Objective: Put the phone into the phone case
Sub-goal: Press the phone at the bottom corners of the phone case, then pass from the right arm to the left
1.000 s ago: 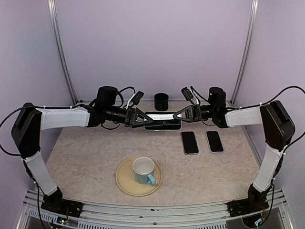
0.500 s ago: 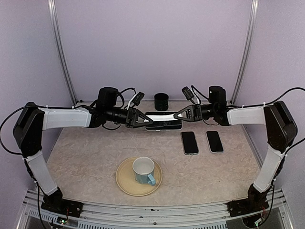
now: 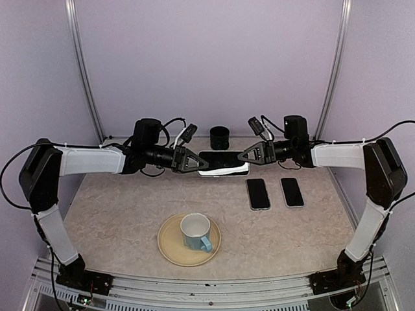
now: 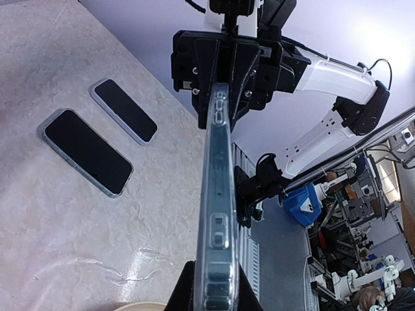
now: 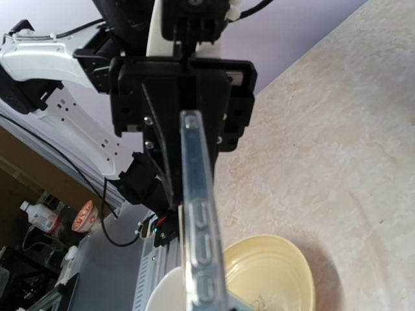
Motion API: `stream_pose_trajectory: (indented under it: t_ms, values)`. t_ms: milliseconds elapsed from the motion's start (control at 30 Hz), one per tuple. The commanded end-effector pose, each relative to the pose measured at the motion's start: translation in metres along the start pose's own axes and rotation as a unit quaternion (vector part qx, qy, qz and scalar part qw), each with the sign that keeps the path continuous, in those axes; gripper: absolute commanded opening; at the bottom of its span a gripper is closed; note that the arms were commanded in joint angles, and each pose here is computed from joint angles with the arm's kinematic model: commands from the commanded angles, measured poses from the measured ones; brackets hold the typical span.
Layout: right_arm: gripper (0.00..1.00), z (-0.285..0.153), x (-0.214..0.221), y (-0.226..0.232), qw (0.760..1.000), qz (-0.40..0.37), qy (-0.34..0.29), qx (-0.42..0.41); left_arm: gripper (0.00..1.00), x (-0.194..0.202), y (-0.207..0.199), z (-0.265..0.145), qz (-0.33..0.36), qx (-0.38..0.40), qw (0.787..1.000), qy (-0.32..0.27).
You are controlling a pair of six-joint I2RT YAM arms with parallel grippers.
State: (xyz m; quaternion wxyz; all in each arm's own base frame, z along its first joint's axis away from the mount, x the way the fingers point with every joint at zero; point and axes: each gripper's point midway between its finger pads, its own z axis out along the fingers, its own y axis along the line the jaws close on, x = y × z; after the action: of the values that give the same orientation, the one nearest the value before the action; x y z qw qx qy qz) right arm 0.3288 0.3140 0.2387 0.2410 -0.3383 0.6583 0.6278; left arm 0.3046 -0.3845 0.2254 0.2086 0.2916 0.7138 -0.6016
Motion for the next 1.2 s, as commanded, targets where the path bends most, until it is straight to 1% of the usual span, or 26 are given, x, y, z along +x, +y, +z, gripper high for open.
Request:
stream_pose_trajectory:
  t_ms: [0, 133, 233, 667, 800, 867, 933, 1033, 1167]
  values:
    - [0.00, -0.010, -0.033, 0.003, 0.995, -0.082, -0.038, 0.048, 0.10, 0.003, -0.010, 0.006, -0.020, 0.021, 0.999, 0.013]
    - [0.00, -0.009, -0.032, 0.007, 0.996, -0.082, -0.032, 0.035, 0.29, 0.003, -0.010, 0.006, -0.020, 0.022, 0.999, 0.014]
    - [0.00, -0.009, -0.029, 0.012, 0.996, -0.080, -0.025, 0.019, 0.39, 0.002, -0.009, 0.003, -0.014, 0.017, 1.000, 0.014]
    - [0.00, -0.005, -0.017, 0.023, 0.997, -0.062, -0.003, -0.036, 0.46, -0.006, 0.001, -0.007, 0.014, -0.022, 0.999, 0.035]
    - [0.00, -0.003, -0.016, 0.025, 0.997, -0.058, 0.002, -0.047, 0.47, -0.007, 0.001, -0.008, 0.022, -0.023, 0.999, 0.041]
    - [0.00, -0.003, -0.015, 0.028, 0.997, -0.059, 0.004, -0.052, 0.47, -0.009, -0.001, -0.008, 0.028, -0.022, 0.998, 0.044]
    - [0.00, -0.003, -0.014, 0.028, 0.997, -0.057, 0.006, -0.054, 0.42, -0.010, -0.003, -0.007, 0.032, -0.018, 0.998, 0.047]
    - [0.00, -0.002, -0.013, 0.028, 0.997, -0.053, 0.008, -0.056, 0.30, -0.008, -0.007, -0.004, 0.037, -0.012, 0.998, 0.054]
    - [0.00, -0.002, -0.013, 0.028, 0.997, -0.050, 0.008, -0.058, 0.08, -0.003, -0.011, 0.001, 0.041, -0.006, 0.997, 0.064]
